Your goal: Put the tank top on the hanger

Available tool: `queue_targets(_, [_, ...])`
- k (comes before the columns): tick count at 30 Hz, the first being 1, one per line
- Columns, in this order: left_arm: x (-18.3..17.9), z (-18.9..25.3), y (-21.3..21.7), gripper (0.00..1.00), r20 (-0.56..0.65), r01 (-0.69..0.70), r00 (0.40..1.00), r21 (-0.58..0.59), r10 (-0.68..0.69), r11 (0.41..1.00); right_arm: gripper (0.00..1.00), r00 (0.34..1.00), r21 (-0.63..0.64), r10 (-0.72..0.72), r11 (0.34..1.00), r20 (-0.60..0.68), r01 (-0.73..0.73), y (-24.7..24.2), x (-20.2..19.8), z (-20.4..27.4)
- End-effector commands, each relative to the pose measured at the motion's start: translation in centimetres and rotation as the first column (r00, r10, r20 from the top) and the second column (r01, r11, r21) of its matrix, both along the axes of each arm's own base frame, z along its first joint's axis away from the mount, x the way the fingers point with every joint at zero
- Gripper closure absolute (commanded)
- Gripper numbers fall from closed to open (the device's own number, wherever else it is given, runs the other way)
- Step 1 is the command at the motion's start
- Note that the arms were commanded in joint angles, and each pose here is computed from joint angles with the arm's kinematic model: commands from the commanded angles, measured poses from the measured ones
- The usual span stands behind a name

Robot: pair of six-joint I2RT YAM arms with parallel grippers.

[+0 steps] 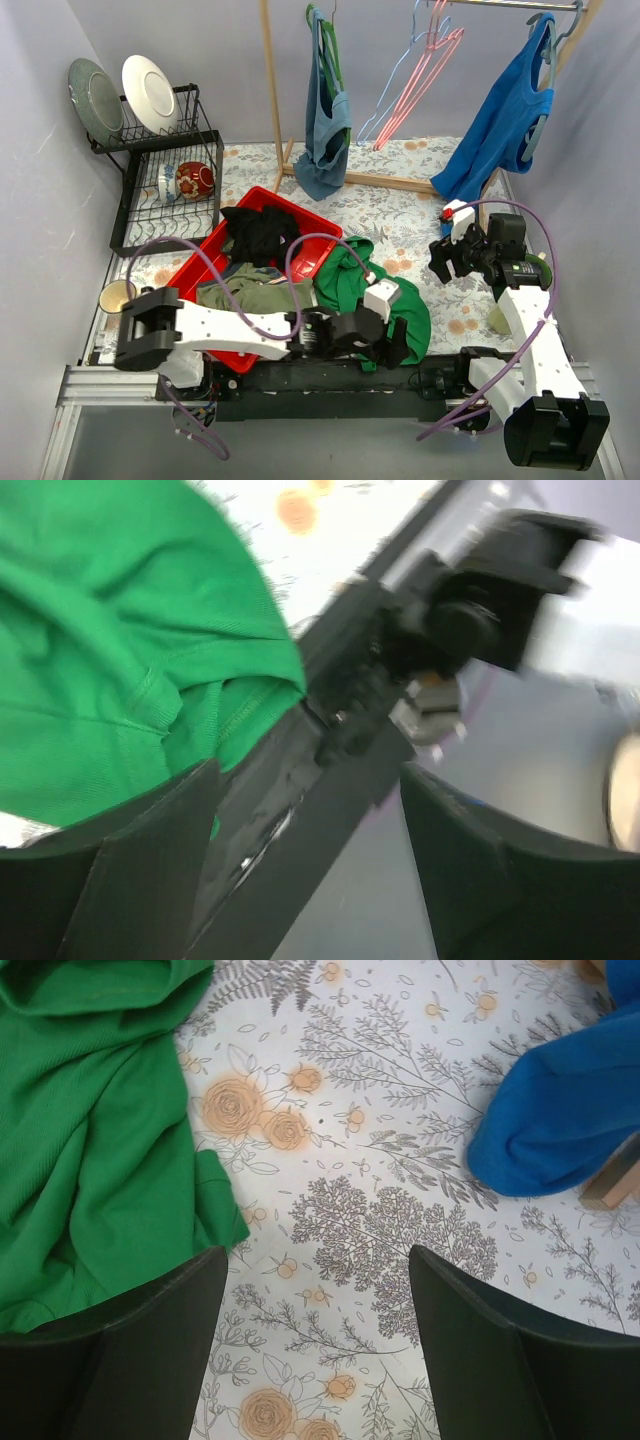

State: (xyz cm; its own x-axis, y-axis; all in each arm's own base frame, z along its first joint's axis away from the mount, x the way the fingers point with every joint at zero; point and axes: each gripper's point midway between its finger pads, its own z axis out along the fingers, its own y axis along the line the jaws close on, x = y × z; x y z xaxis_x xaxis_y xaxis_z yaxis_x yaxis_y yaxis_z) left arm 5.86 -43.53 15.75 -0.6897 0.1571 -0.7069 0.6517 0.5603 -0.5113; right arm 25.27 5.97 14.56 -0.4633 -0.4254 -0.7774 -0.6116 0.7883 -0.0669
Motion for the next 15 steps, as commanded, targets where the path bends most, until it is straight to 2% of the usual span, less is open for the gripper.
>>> queue_targets(1, [3.1, -0.4, -2.9, 0.42, -0.083, -0.309, 0.949, -0.072, 0.303, 0.948, 0.19, 0.996, 0.071, -0.071, 0.995, 0.049, 0.068, -0.5, 1.4, 1.3])
queue_targets(3, [3.4, -0.8, -4.1, 0.55, -0.156, -0.387, 0.914, -0.069, 0.374, 0.919, 0.19, 0.996, 0.081, -0.070, 0.995, 0.046, 0.066, -0.5, 1.3, 1.4])
queue_targets(4, [3.3, -3.2, -4.2, 0.58, -0.155, -0.406, 0.903, -0.011, 0.400, 0.914, 0.19, 0.996, 0.083, -0.073, 0.994, 0.047, 0.068, -0.6, 1.3, 1.4])
queue_targets(6, [3.1, -3.7, -5.4, 0.62, -0.196, -0.434, 0.884, -0.002, 0.425, 0.901, 0.19, 0.996, 0.092, -0.074, 0.993, 0.046, 0.070, -0.6, 1.3, 1.4])
queue_targets(7, [2.9, -5.5, -5.4, 0.62, -0.190, -0.437, 0.879, 0.049, 0.438, 0.898, 0.19, 0.997, 0.096, -0.070, 0.993, 0.046, 0.065, -0.5, 1.3, 1.4])
queue_targets(15, [1.9, -8.8, -7.0, 0.56, -0.230, -0.455, 0.846, 0.158, 0.481, 0.876, 0.19, 0.996, 0.118, -0.068, 0.991, 0.050, 0.062, -0.3, 1.4, 1.7])
